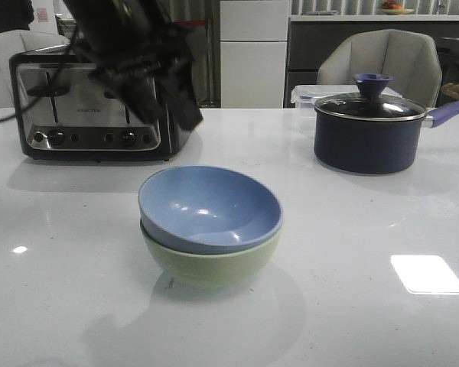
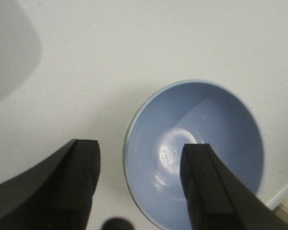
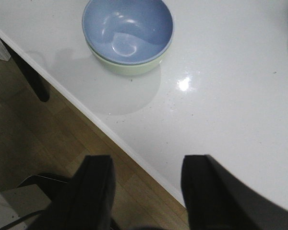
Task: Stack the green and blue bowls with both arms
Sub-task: 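Open the left gripper and lift it away from the bowls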
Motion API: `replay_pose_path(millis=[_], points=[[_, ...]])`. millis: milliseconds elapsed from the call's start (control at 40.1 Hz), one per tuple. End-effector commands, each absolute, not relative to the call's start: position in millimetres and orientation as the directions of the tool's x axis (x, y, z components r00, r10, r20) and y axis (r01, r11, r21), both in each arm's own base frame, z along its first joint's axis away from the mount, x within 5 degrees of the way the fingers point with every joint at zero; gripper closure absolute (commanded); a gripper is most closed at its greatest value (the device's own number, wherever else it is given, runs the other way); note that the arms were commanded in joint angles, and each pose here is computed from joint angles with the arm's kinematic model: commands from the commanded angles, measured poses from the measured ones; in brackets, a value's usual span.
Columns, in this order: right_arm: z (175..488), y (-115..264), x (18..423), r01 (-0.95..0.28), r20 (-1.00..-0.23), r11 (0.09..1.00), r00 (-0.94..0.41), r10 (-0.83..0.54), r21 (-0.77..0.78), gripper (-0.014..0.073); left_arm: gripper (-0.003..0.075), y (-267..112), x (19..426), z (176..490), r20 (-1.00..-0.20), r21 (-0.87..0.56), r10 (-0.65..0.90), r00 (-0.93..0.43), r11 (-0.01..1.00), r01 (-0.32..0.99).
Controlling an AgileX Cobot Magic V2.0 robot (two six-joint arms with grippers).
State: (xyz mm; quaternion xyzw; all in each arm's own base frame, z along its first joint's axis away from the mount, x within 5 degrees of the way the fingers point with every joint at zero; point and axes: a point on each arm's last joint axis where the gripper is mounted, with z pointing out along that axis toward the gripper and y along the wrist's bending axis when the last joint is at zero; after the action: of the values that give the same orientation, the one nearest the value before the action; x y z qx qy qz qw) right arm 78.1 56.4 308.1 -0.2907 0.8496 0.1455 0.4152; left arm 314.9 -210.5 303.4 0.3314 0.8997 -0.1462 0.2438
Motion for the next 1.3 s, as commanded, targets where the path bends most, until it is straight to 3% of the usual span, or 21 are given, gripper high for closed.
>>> replay_pose_path(millis=[0,299,548,698,897,1047,1271], points=[[320,57,80,-0.610,-0.834,0.793,-0.434,-0.342,-0.007,0.0153,0.0277,-203,280,360,-0.679,-0.074,0.476,-0.558,0.712,0.698],[318,56,79,-0.610,-0.820,0.792,-0.449,-0.355,-0.009,0.0153,0.0277,-165,197,389,-0.753,0.007,0.495,-0.434,0.665,0.747],[317,51,82,-0.537,-0.810,0.844,-0.498,-0.310,0.007,0.0153,0.0277,-123,146,371,-0.768,0.019,0.474,-0.430,0.689,0.725],[316,50,82,-0.533,-0.806,0.846,-0.504,-0.312,0.006,0.0153,0.0277,-100,127,354,-0.789,0.024,0.415,-0.453,0.758,0.652],[316,50,82,-0.533,-0.804,0.846,-0.506,-0.313,0.006,0.0158,0.0277,-86,108,339,-0.838,0.015,0.359,-0.410,0.767,0.642],[316,50,82,-0.533,-0.802,0.846,-0.507,-0.315,0.005,0.0299,0.0325,-84,106,337,-0.837,0.015,0.361,-0.412,0.767,0.642],[316,50,81,-0.534,-0.800,0.846,-0.510,-0.316,0.005,0.0560,0.0542,-84,106,336,-0.836,0.014,0.361,-0.413,0.767,0.642]])
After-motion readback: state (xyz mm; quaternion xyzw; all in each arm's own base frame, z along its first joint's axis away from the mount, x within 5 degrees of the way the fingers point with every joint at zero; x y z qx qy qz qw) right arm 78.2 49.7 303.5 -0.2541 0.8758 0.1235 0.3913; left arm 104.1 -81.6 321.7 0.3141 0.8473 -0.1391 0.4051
